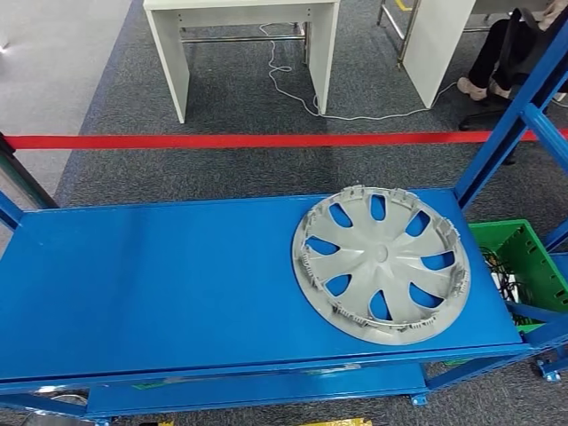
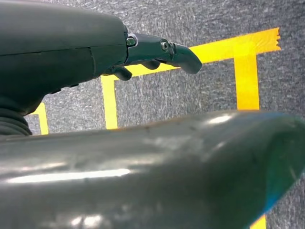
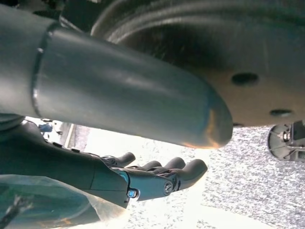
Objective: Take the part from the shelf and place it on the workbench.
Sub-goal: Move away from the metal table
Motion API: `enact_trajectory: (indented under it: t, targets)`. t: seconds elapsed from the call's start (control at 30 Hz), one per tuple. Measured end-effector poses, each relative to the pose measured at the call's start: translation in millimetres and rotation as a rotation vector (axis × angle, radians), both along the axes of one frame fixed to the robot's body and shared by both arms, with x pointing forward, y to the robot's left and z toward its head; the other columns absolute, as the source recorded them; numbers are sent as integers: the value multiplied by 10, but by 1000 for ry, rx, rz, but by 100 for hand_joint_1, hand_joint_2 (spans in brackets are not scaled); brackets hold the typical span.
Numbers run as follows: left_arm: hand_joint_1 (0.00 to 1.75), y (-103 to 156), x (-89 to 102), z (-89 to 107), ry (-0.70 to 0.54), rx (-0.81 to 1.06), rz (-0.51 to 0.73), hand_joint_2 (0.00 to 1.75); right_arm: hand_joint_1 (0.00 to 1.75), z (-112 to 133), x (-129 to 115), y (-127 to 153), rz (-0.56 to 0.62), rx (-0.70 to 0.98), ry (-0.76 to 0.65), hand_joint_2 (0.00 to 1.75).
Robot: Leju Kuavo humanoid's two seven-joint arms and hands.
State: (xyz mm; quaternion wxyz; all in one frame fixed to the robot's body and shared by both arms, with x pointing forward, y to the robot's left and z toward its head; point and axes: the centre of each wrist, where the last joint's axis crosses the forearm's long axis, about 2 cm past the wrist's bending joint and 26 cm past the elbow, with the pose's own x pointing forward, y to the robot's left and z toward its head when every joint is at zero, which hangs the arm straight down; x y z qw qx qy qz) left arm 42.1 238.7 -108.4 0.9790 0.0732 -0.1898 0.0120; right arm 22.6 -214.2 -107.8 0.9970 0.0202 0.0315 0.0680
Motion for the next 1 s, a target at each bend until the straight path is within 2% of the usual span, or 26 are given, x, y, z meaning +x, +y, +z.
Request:
enact_trajectory:
  t: [1.0]
  targets:
    - [0,-22,-4,2,5,-1,7,0,0,-10,5,-71,16,14,-16,0]
